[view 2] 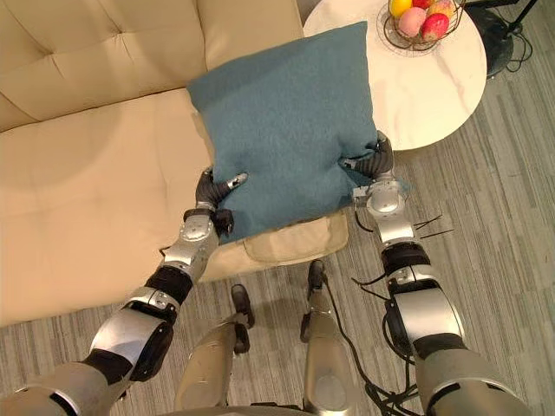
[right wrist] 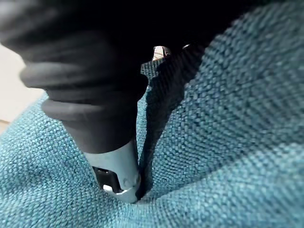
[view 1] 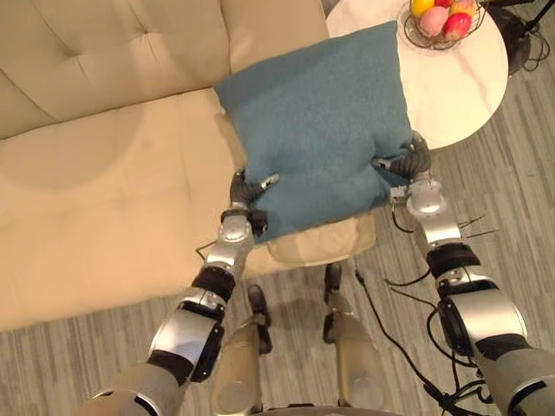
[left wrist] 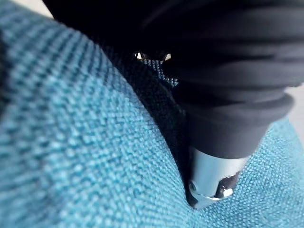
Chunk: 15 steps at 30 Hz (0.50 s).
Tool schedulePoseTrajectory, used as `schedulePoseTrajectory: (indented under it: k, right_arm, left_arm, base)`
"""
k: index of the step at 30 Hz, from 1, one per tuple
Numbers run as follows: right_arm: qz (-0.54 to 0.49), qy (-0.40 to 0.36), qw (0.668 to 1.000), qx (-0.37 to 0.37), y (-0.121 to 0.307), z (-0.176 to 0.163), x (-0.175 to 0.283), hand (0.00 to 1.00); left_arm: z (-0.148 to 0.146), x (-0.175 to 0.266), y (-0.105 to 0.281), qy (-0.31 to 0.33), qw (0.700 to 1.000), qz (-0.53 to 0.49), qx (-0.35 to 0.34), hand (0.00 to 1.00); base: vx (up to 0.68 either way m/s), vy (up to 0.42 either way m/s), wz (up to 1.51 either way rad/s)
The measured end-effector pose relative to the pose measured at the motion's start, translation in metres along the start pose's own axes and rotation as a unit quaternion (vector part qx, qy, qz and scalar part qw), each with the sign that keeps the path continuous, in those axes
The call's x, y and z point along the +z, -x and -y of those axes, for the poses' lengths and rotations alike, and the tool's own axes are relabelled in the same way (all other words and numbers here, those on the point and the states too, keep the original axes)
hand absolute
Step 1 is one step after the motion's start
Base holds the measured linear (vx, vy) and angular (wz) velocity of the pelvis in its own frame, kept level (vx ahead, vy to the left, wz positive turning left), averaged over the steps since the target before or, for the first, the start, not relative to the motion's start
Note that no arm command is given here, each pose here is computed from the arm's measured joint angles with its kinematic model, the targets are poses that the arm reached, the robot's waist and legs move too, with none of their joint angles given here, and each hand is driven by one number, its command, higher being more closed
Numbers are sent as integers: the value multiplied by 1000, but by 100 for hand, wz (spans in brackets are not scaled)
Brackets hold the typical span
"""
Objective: Pick up cushions and gather them together orderly.
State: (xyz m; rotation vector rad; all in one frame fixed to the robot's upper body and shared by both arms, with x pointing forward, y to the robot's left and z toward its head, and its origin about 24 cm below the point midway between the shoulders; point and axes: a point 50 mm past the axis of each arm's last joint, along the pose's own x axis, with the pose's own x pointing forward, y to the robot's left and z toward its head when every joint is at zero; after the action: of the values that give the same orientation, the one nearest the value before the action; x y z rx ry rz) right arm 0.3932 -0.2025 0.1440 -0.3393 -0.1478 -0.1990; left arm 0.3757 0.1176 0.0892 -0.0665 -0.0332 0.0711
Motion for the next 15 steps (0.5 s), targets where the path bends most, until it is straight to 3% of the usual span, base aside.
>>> schedulePoseTrajectory:
  k: [7, 15]
  right_arm:
    - [65, -39, 997, 23, 38, -9, 1, 100]
    - [49, -84, 993, 66, 121, -27, -31, 100]
  left_arm:
    - [-4, 35, 14, 10, 995, 103, -8, 100]
    - [-26, -14, 84, 7, 997, 72, -6, 100]
  base:
    - [26, -35, -7]
    - [91, 12, -5]
